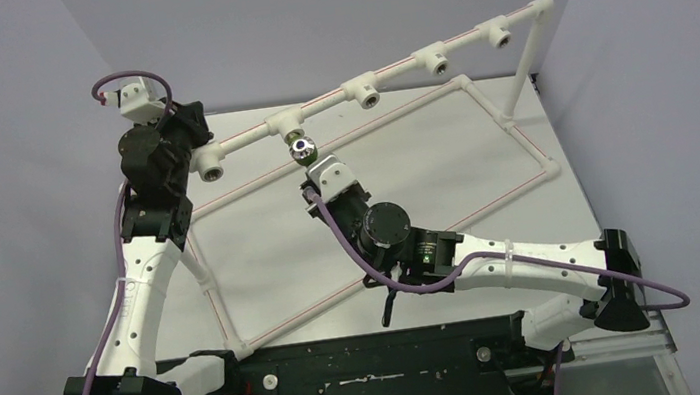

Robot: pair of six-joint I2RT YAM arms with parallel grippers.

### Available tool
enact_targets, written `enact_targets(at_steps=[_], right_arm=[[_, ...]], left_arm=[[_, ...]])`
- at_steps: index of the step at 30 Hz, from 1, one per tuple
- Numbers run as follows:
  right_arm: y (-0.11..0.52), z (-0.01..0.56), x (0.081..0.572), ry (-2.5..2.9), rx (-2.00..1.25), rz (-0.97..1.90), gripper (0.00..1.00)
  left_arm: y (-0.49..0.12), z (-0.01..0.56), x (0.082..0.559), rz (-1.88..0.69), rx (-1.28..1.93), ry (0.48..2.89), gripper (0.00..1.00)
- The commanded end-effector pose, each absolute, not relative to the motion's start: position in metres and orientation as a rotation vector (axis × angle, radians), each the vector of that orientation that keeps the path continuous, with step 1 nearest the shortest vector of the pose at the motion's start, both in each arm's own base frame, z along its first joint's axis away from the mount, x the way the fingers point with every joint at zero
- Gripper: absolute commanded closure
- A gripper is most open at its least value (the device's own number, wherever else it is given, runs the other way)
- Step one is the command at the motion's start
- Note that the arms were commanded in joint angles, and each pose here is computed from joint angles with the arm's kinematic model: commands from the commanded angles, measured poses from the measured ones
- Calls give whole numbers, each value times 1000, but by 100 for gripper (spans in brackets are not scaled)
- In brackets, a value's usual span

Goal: Install the water faucets

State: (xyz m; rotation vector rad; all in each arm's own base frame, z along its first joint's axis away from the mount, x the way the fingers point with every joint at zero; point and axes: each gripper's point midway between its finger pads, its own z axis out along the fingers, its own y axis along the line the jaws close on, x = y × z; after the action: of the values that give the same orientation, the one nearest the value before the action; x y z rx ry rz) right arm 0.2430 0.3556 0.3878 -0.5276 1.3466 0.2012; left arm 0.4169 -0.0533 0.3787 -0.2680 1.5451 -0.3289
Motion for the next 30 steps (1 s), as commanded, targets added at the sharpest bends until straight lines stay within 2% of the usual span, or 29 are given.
enact_targets(at_steps=[1,30], right_arm=[[352,418,244,1307,-448,221,100],[359,408,248,1295,-562,92,100]], left_arm=[[-54,209,400,-229,-288,2071,100],[-55,207,399,-237,-282,2073,100]])
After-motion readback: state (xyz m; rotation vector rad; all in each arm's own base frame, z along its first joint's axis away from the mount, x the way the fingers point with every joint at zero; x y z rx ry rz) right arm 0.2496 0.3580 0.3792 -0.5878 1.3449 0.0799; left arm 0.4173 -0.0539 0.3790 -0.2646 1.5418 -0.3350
